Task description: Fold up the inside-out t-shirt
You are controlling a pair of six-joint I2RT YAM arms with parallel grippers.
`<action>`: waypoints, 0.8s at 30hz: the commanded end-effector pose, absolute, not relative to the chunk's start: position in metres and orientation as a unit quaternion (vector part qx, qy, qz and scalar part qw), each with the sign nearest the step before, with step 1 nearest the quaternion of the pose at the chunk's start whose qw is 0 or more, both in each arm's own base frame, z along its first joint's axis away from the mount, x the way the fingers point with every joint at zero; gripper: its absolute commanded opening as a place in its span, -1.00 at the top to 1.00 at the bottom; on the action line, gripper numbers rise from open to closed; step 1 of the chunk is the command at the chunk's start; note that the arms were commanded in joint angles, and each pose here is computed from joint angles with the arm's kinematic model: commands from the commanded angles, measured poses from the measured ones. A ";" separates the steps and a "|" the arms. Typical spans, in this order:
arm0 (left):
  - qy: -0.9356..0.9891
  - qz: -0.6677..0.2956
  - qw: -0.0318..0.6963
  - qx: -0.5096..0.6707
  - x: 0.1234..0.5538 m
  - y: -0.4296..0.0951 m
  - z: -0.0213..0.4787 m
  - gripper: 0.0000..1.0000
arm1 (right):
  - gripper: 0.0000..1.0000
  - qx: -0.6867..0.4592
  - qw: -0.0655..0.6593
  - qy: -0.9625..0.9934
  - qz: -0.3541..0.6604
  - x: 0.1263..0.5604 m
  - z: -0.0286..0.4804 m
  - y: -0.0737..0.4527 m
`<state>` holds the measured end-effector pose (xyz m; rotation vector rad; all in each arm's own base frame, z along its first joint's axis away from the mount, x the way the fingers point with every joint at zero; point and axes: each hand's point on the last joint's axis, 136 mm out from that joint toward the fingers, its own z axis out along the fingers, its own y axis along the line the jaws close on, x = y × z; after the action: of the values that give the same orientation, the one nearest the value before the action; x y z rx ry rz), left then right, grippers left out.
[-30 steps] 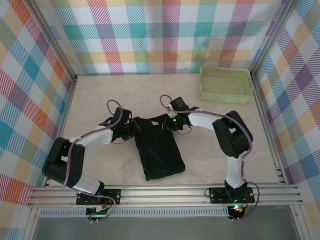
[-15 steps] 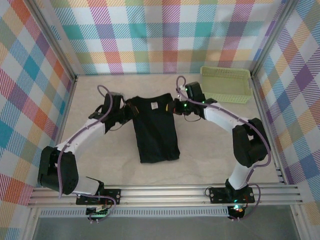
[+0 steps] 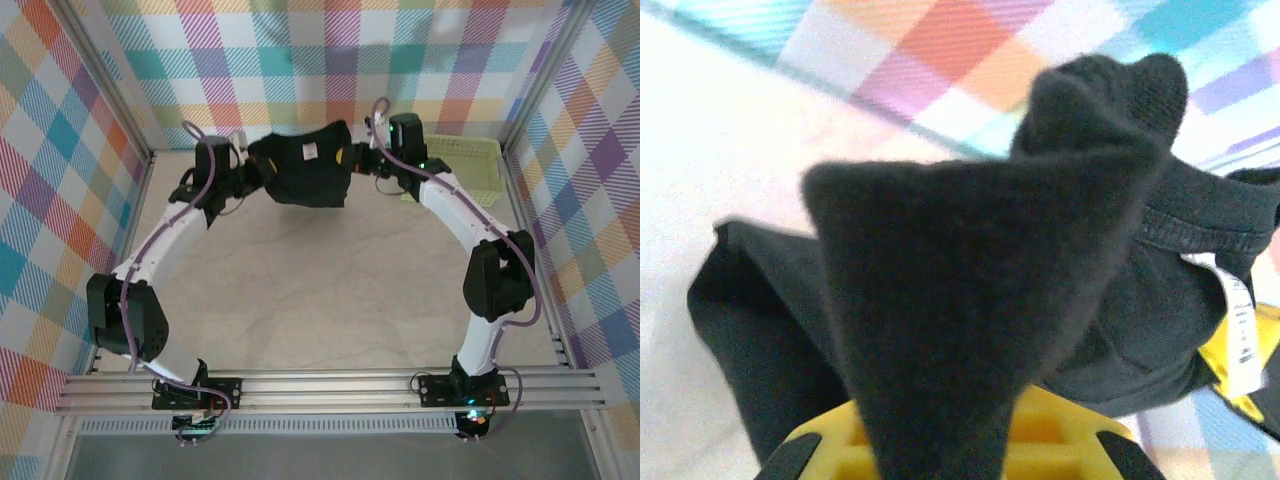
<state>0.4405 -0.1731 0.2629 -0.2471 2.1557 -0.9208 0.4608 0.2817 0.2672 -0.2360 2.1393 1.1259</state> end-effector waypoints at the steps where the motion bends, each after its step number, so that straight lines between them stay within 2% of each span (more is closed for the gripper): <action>1: 0.841 -0.385 0.378 -0.043 0.393 -0.197 0.244 1.00 | 1.00 -0.117 0.333 0.814 0.461 0.424 0.244 0.286; 7: 0.860 -0.382 0.338 -0.002 0.292 -0.220 0.179 1.00 | 1.00 -0.103 0.281 0.840 0.452 0.341 0.183 0.269; 12: 0.871 -0.372 0.320 -0.020 0.248 -0.208 0.147 1.00 | 1.00 -0.089 0.247 0.855 0.447 0.291 0.156 0.261; 16: 0.874 -0.351 0.333 -0.034 0.248 -0.197 0.143 1.00 | 1.00 -0.090 0.247 0.860 0.437 0.286 0.151 0.264; 24: 0.883 -0.266 0.385 -0.044 0.296 -0.185 0.156 0.97 | 1.00 -0.109 0.282 0.873 0.383 0.332 0.157 0.272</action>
<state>0.2733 -0.1952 0.1431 -0.0979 2.3044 -0.7904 0.3102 0.2688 0.1452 -0.2536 2.3929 1.1002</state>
